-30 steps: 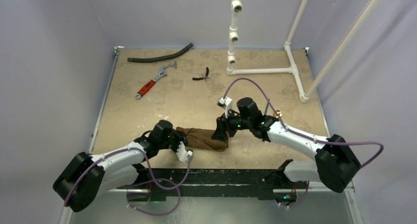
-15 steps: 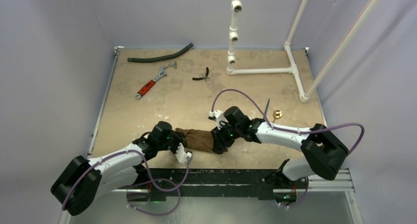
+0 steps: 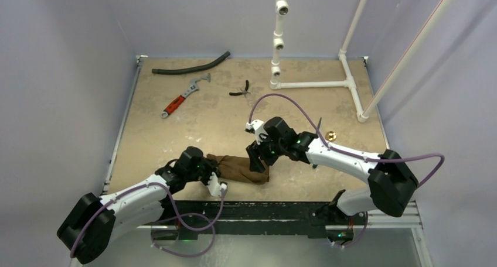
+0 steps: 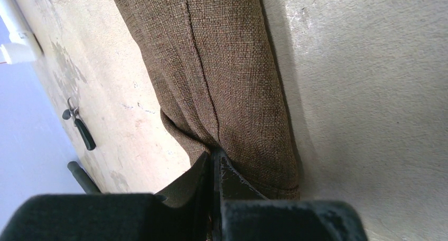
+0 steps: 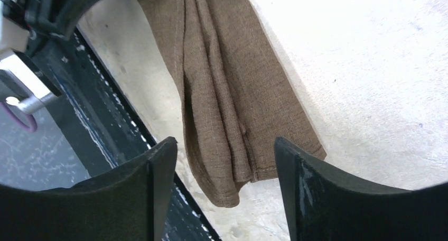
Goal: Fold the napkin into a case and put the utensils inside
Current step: Pick up the 2/3-rectangle-folded napkin at the center of the board.
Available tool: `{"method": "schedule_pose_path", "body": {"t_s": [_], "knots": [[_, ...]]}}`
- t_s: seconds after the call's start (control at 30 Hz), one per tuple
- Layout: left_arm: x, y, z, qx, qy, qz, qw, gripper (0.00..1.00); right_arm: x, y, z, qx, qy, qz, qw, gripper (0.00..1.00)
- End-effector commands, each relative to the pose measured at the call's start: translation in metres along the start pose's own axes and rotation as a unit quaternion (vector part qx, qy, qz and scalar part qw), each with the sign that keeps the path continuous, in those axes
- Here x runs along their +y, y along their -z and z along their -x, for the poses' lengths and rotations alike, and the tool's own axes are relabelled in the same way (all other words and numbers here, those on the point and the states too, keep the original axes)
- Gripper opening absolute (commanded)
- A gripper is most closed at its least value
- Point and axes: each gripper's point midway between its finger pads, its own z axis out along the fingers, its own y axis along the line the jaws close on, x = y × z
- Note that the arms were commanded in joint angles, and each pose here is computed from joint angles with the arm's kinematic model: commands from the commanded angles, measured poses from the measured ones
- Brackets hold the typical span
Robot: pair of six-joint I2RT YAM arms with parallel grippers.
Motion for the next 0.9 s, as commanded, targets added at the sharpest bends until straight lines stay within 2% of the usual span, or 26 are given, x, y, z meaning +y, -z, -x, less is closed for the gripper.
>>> {"method": "schedule_pose_path", "body": {"t_s": [0.0,0.1,0.2,0.3,0.47,0.6,0.67,0.77,0.87], "knots": [[-0.063,0.002,-0.006,0.013,0.035,-0.100,0.994,0.00,0.011,0.000,-0.008,0.032,0.010,0.032,0.999,0.75],[-0.062,0.002,-0.006,0.014,0.034,-0.098,0.994,0.00,0.017,-0.002,-0.008,0.038,0.013,0.051,0.998,0.74],[-0.062,0.003,-0.010,0.023,0.038,-0.093,0.995,0.00,0.018,-0.012,-0.017,0.076,0.015,0.059,0.995,0.68],[-0.061,0.004,-0.015,0.040,0.048,-0.086,0.994,0.00,0.027,-0.016,-0.022,0.086,0.026,0.075,0.993,0.65],[-0.061,0.006,-0.019,0.053,0.052,-0.084,0.994,0.00,0.025,-0.017,-0.023,0.100,0.032,0.066,0.992,0.65],[-0.063,0.007,-0.024,0.067,0.048,-0.087,0.993,0.00,0.011,-0.018,-0.030,0.140,0.054,0.033,0.988,0.63],[-0.063,0.009,-0.029,0.083,0.051,-0.086,0.992,0.00,0.005,-0.020,-0.036,0.159,0.060,0.022,0.985,0.53],[-0.062,0.010,-0.032,0.090,0.052,-0.085,0.991,0.00,0.007,-0.022,-0.038,0.168,0.069,0.036,0.983,0.28],[-0.063,0.010,-0.033,0.094,0.050,-0.085,0.991,0.00,0.008,-0.021,-0.036,0.161,0.068,0.038,0.984,0.16]]}}
